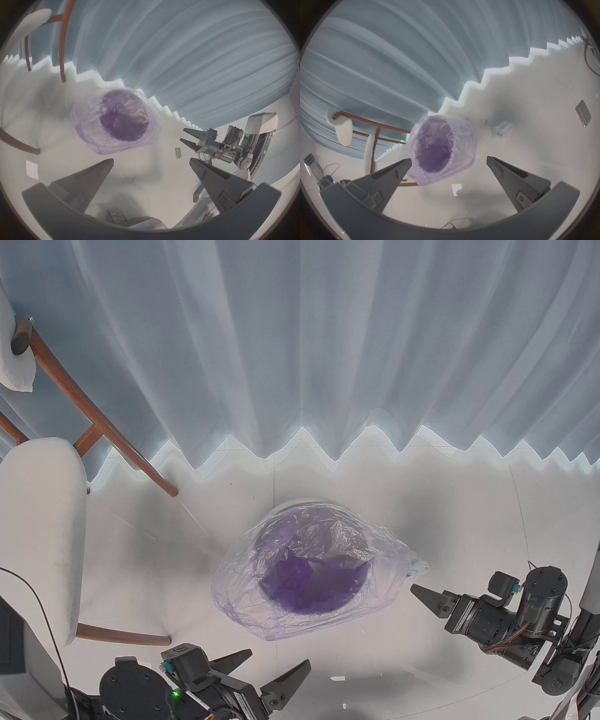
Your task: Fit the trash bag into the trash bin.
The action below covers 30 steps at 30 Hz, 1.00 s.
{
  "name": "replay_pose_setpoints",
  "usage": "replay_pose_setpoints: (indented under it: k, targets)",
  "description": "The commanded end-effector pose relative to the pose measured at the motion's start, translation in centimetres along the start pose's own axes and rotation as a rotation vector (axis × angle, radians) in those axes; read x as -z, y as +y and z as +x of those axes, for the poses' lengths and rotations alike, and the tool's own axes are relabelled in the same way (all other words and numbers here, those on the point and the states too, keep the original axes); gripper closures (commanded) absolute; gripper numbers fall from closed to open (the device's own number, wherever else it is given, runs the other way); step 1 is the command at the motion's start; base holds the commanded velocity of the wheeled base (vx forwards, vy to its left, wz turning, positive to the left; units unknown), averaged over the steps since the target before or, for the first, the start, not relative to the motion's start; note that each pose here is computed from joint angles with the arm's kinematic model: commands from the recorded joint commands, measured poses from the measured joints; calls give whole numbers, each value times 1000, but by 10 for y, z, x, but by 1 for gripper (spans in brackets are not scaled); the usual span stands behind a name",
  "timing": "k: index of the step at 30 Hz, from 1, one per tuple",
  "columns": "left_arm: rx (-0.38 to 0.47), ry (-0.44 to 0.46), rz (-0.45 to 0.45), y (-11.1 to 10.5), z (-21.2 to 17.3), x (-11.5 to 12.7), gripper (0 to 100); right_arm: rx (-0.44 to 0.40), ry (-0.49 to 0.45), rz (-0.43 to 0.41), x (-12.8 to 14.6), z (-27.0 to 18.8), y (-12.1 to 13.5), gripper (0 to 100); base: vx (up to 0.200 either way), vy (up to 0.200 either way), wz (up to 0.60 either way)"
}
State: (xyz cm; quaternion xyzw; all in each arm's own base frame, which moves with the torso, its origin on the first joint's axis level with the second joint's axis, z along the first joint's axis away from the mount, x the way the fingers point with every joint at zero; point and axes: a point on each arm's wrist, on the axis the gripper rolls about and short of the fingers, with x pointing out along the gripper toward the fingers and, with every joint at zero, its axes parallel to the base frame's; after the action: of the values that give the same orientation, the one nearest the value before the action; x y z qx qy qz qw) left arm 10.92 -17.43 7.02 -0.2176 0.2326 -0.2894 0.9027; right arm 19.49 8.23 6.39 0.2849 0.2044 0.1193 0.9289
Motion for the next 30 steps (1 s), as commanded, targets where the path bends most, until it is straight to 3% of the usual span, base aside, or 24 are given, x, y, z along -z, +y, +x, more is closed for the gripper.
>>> replay_pose_setpoints:
  k: [1, 8, 16, 22, 30]
  targets:
    - [7, -88, -11, -4, -15, -12, 0, -75, -96, 8, -16, -20, 11, 0, 0, 0, 0]
    - [-82, -243, -63, -14, -29, -16, 0, -92, -122, -6, -20, -25, 15, 0, 0, 0, 0]
    - [-25, -301, -130, -19, -42, -29, 0, -52, -165, -33, -23, -27, 14, 0, 0, 0, 0]
    - [218, -221, -75, -25, -57, -39, 0, -32, -174, -41, -22, -27, 14, 0, 0, 0, 0]
    - [372, -145, -66, -16, -56, -52, 0, -42, -165, -43, -20, -27, 16, 0, 0, 0, 0]
